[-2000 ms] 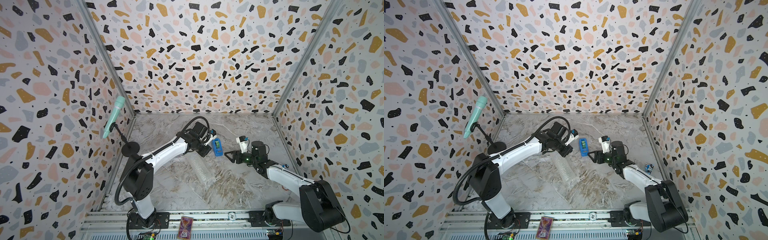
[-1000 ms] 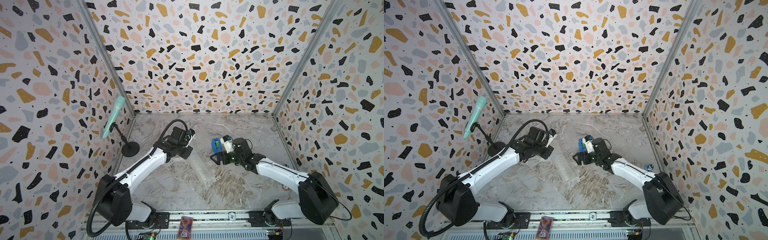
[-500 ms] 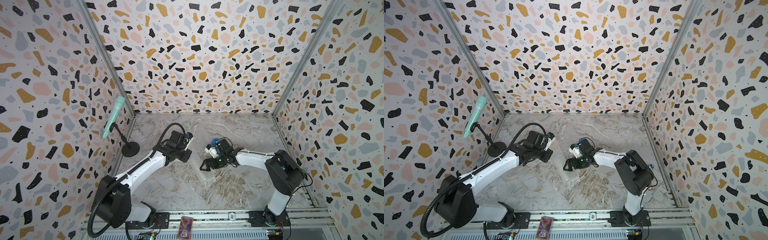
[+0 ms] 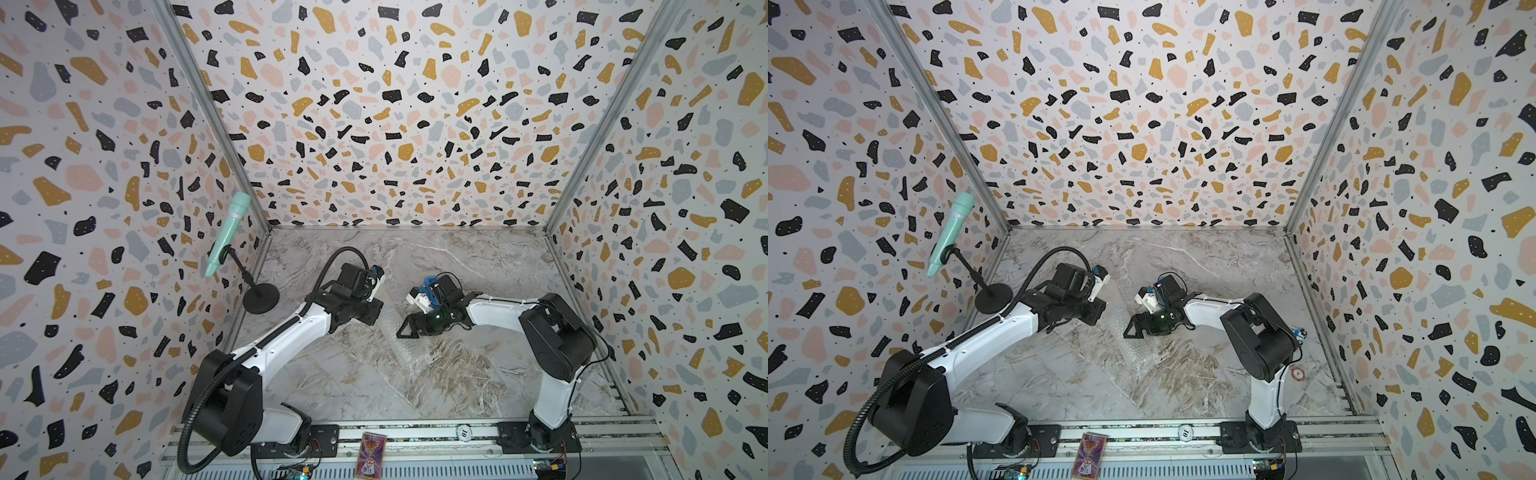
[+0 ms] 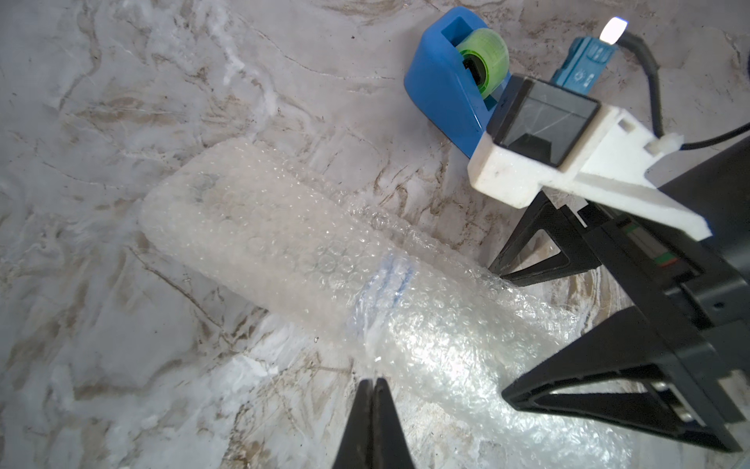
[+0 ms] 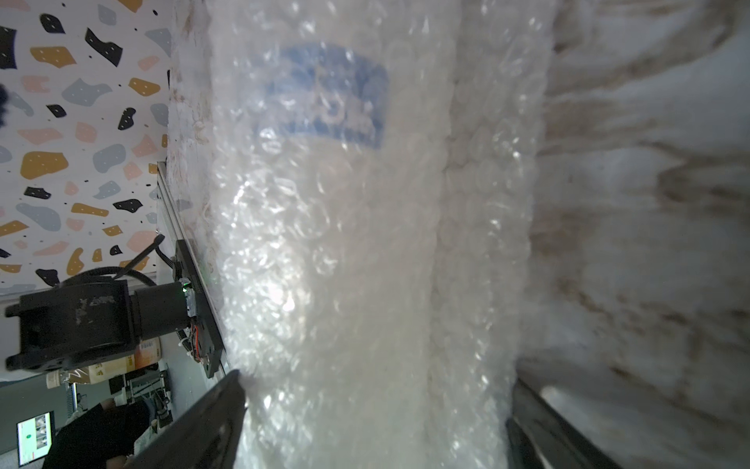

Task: Wrap wine bottles in bubble wrap
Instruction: Stick the tape on the bubble wrap.

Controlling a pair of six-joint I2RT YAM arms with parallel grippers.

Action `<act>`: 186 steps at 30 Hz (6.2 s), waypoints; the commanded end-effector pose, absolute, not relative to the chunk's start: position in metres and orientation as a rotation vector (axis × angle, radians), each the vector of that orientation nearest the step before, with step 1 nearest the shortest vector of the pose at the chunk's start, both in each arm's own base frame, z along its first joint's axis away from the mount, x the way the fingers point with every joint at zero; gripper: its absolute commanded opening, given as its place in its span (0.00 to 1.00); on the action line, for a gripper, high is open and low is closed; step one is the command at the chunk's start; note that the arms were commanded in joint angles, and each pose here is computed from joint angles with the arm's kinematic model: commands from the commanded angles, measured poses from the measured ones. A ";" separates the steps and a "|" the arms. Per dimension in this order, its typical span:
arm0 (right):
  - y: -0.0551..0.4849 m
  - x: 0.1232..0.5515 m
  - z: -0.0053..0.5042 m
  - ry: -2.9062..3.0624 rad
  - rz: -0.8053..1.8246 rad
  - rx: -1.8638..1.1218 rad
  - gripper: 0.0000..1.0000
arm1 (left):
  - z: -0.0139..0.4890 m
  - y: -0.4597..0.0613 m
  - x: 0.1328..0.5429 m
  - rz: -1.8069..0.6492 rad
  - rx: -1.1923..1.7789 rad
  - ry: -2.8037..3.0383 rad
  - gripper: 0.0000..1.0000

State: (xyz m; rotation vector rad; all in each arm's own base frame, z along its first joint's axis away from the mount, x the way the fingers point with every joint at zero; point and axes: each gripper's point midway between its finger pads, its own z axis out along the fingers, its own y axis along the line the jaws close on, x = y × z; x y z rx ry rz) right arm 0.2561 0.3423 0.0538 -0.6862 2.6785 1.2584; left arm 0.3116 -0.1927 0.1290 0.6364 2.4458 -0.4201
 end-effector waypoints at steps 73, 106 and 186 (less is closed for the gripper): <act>0.355 0.233 0.078 2.030 0.220 -1.256 0.64 | 0.077 -0.232 0.338 -0.899 0.278 2.817 0.00; 0.334 0.326 0.084 2.628 0.694 -0.799 0.70 | 0.093 -0.221 0.312 -0.888 0.304 2.801 0.00; 0.385 0.201 0.094 2.154 0.711 -1.277 0.52 | 0.097 -0.189 0.258 -0.904 0.407 3.018 0.00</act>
